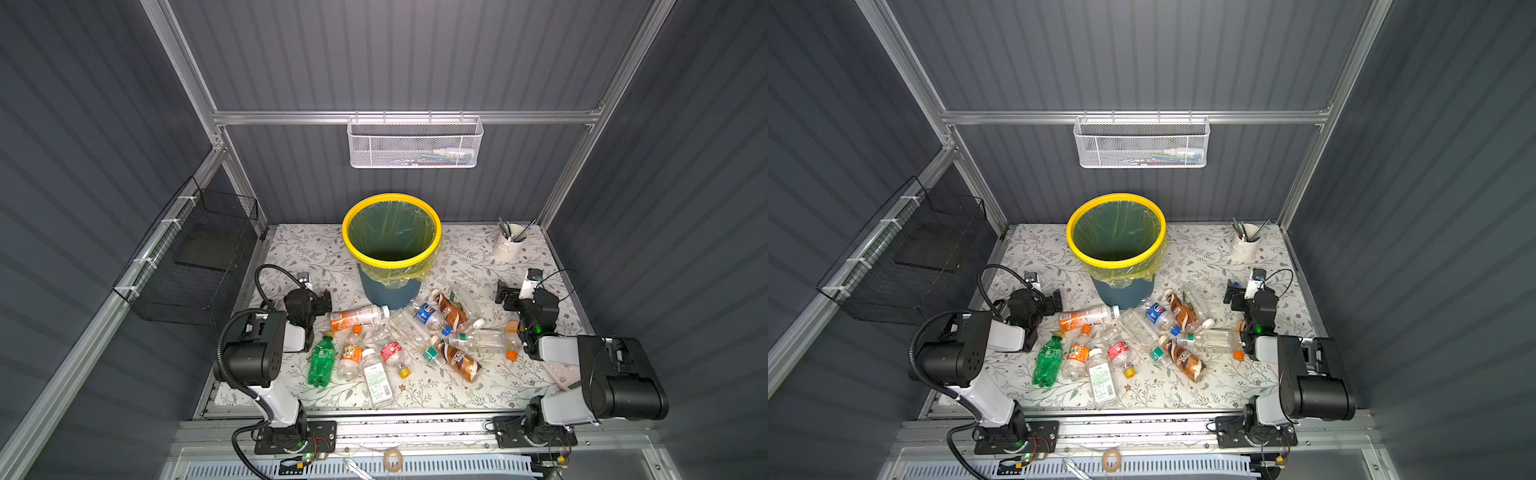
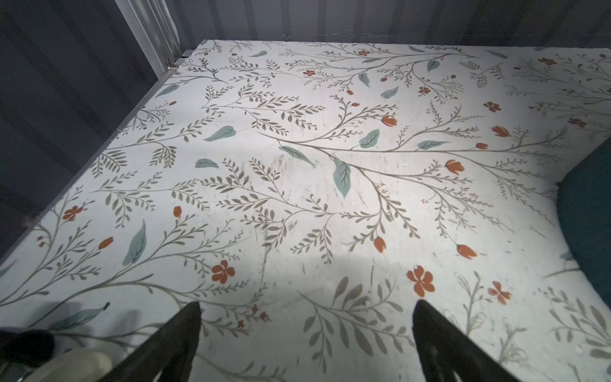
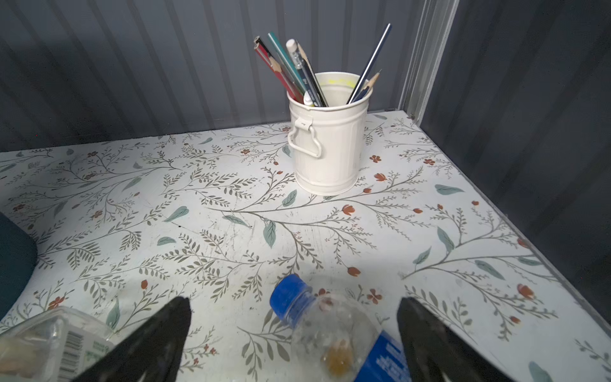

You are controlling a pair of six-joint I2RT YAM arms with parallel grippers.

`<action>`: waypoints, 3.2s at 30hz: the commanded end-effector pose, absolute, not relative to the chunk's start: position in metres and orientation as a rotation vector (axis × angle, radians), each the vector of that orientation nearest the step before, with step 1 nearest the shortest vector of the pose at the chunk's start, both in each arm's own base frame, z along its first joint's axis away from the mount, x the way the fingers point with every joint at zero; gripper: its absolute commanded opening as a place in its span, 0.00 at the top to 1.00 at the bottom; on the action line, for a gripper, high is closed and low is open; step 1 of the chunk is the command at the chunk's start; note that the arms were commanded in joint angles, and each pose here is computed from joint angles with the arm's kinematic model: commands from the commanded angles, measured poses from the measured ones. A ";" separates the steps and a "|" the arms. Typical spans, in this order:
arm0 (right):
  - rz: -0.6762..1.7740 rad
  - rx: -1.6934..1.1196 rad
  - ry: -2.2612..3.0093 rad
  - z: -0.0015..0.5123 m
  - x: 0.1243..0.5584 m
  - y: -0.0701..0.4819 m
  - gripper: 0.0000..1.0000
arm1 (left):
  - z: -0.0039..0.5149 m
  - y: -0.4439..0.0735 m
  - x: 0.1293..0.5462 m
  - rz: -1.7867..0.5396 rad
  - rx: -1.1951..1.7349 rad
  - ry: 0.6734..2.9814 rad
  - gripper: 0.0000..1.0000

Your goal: Throw the plastic bottles in the bin

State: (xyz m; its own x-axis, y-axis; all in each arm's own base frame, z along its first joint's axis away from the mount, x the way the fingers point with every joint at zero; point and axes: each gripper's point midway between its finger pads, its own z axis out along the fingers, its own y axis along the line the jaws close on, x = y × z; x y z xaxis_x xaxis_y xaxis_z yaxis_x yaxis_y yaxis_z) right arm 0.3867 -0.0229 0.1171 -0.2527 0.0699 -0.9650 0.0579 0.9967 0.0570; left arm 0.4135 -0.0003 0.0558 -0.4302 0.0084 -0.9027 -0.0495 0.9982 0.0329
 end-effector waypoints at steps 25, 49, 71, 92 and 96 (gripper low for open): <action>0.007 0.139 1.801 0.126 0.385 -0.029 0.01 | 0.068 0.007 0.418 0.097 -0.076 1.990 0.01; 0.135 0.706 2.603 0.072 0.277 -0.023 0.03 | 0.145 0.017 0.394 -0.026 -0.470 2.095 0.01; 0.183 0.639 2.645 0.068 0.292 -0.016 0.47 | 0.160 0.026 0.387 0.001 -0.533 2.051 0.01; 0.748 0.196 1.923 0.414 0.398 0.086 0.48 | 0.147 0.025 0.359 -0.058 -0.689 2.123 0.01; 0.946 -0.067 1.920 0.447 0.425 0.187 0.48 | 0.145 0.024 0.352 -0.069 -0.698 2.130 0.00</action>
